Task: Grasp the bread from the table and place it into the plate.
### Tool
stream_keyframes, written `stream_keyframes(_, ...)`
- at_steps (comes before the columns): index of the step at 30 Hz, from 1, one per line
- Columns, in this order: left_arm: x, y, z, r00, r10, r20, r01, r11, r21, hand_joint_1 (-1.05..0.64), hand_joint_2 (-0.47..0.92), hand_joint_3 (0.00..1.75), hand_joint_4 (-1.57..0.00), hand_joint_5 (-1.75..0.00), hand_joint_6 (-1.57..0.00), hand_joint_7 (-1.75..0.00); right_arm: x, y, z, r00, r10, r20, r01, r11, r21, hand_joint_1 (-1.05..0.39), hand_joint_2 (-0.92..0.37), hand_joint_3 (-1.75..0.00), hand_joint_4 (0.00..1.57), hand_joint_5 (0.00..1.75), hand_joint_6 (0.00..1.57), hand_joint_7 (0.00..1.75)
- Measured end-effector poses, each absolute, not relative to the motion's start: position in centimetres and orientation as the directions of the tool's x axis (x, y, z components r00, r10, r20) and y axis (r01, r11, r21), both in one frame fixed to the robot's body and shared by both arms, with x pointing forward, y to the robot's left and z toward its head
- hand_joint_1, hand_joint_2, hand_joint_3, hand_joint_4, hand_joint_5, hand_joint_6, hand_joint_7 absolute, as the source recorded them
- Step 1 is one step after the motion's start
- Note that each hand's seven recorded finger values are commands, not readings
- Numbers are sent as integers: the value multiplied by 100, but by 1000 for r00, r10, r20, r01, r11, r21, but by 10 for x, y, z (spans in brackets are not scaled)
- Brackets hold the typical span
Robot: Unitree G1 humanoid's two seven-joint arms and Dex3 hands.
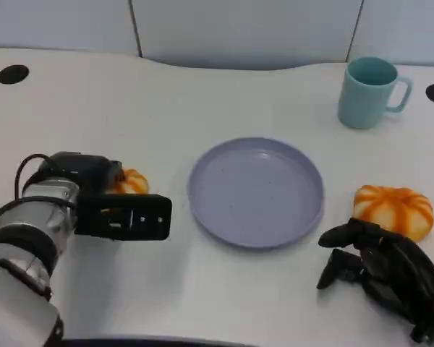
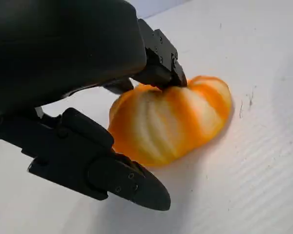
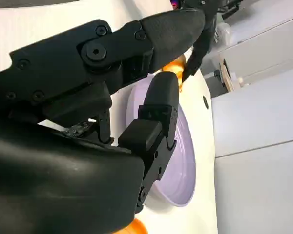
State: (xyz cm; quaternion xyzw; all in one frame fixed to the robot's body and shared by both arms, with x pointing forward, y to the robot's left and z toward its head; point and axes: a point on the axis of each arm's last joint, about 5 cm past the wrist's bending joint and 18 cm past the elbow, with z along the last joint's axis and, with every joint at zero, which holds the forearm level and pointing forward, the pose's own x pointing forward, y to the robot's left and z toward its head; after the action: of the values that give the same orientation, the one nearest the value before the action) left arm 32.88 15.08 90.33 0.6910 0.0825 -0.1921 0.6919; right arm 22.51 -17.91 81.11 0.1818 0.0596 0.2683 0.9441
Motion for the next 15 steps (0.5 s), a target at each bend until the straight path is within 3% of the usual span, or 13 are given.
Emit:
stream_keyframes(3, 328, 150, 902, 932, -160, -326, 327, -25, 945, -33, 76, 1, -55, -166, -43, -149, 225, -179, 811, 850, 527, -14, -486, 793, 369, -55, -92, -8, 66, 138, 80, 80)
stream_keyframes(10, 326, 150, 899, 958, -184, -221, 220, -27, 975, -28, 83, 10, -68, -168, -59, -126, 224, -180, 810, 850, 527, -4, -483, 783, 392, -51, -92, -7, 66, 139, 80, 79)
stream_keyframes(11, 326, 150, 898, 959, -186, -215, 215, -25, 976, -27, 82, 18, -66, -161, -59, -123, 224, -180, 810, 851, 526, -3, -482, 782, 395, -52, -92, -6, 66, 139, 80, 79)
stream_keyframes(14, 325, 150, 898, 959, -196, -204, 205, -14, 979, -26, 58, 73, -65, -142, -61, -113, 224, -180, 809, 852, 523, -2, -479, 783, 397, -52, -92, -6, 66, 138, 80, 78)
stream_keyframes(15, 325, 150, 898, 959, -198, -203, 206, -5, 979, -26, 53, 81, -67, -141, -63, -114, 224, -180, 809, 852, 523, -2, -479, 783, 397, -53, -92, -7, 66, 138, 80, 78)
